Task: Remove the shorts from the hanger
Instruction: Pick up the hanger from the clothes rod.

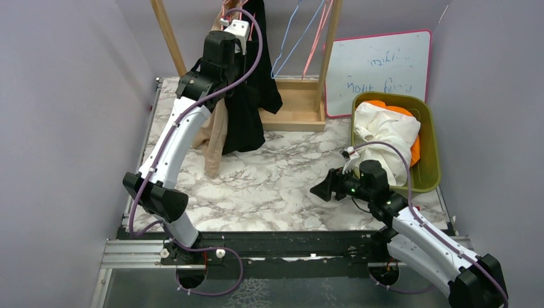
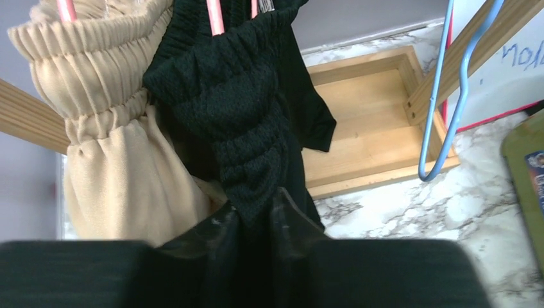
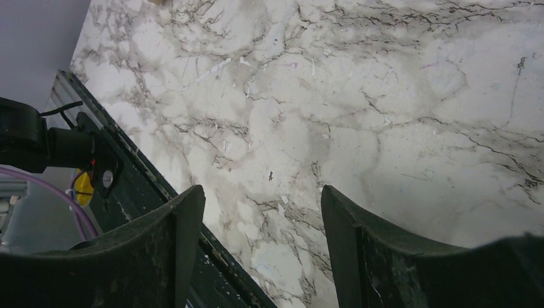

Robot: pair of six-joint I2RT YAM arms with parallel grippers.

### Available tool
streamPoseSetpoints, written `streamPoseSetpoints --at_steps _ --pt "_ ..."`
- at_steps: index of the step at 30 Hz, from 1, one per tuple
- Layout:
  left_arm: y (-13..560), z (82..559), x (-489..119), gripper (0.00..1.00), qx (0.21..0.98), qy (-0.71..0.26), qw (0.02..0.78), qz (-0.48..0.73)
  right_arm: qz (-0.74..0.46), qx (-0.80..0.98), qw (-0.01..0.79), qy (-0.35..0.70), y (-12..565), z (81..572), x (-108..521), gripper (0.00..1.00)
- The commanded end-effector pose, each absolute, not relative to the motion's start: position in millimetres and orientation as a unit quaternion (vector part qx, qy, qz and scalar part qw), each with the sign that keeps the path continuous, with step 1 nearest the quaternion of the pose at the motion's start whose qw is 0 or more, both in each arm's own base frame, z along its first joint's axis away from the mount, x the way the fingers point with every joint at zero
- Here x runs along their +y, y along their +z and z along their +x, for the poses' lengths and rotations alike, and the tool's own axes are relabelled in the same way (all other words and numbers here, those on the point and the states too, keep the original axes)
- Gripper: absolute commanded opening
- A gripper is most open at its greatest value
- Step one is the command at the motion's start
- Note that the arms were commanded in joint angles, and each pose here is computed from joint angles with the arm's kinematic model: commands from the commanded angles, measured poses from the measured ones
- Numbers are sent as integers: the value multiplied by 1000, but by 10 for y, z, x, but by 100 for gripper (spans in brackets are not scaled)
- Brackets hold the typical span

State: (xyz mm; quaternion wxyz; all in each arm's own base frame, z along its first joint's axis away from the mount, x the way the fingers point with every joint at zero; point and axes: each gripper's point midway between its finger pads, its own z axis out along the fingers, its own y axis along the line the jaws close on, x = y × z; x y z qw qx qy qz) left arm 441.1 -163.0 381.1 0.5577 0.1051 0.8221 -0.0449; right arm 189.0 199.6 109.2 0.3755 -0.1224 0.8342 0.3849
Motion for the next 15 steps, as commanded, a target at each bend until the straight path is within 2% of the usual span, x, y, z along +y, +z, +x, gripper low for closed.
streamPoseSetpoints --at_steps 1,3,8,15 --pt "3783 4445 -1643 14 825 -45 550 122 -116 831 388 381 1191 1960 2002 70" --pt "3803 4446 -1639 0 824 -45 551 120 -115 832 387 380 1189 1965 1999 70" --pt "3889 4479 -1662 0 810 -49 571 124 -110 836 383 377 1157 1966 1992 70" --pt "4266 4460 -1801 0 738 -112 656 111 -113 836 381 379 1173 1956 1999 70"
